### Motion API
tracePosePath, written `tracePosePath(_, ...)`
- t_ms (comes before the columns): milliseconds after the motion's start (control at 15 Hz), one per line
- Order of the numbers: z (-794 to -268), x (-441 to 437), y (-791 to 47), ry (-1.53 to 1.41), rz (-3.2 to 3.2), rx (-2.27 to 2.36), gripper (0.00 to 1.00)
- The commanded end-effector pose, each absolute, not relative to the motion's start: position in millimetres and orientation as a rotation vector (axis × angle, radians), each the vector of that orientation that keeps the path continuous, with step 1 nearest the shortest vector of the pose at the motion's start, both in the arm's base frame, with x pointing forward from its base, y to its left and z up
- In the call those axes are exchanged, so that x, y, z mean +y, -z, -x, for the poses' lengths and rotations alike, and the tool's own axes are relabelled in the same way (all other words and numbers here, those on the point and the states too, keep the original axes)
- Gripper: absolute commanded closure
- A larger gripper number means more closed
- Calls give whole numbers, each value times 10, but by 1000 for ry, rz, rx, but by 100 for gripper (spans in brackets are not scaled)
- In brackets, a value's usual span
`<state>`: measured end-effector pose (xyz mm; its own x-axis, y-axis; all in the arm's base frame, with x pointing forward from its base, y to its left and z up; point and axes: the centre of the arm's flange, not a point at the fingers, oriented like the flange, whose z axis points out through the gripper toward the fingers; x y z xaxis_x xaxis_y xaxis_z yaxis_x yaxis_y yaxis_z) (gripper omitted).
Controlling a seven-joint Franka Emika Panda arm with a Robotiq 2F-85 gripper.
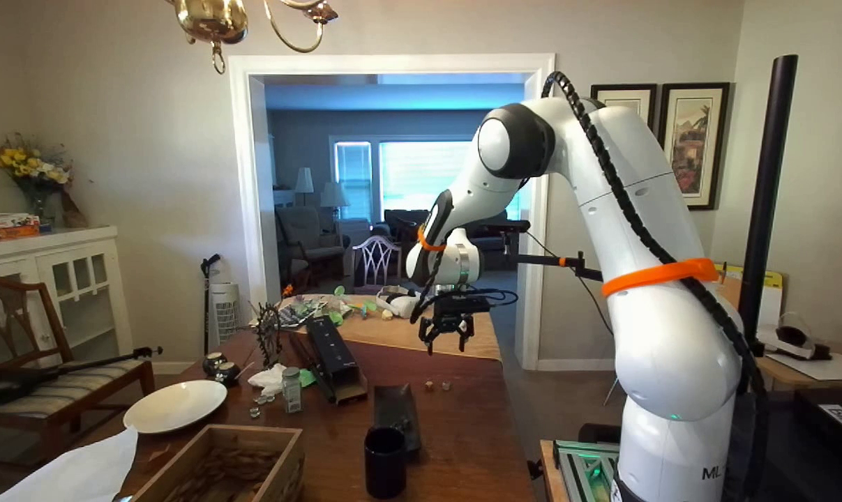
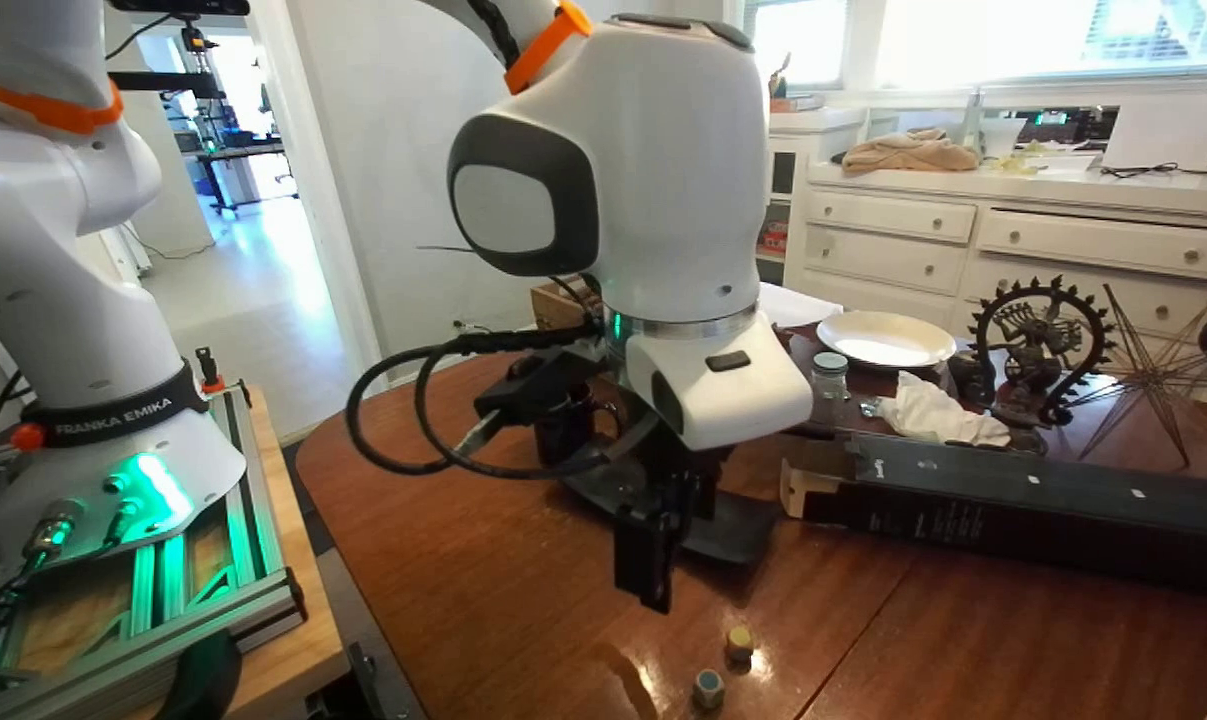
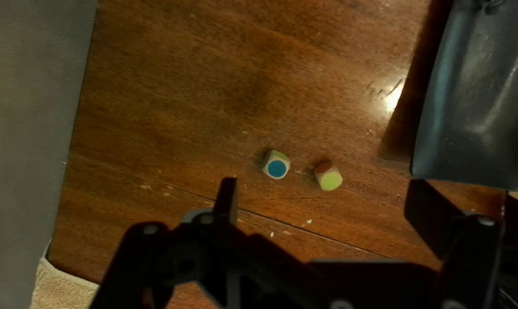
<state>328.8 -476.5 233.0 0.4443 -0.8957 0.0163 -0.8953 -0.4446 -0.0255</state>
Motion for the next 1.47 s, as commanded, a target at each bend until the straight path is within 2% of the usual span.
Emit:
tracePosePath(0,-3334,-4893,-2146,-19,2677,1608,0)
tracePosePath(1400,-3142,-5132,-1575,-81,2922,1351,0)
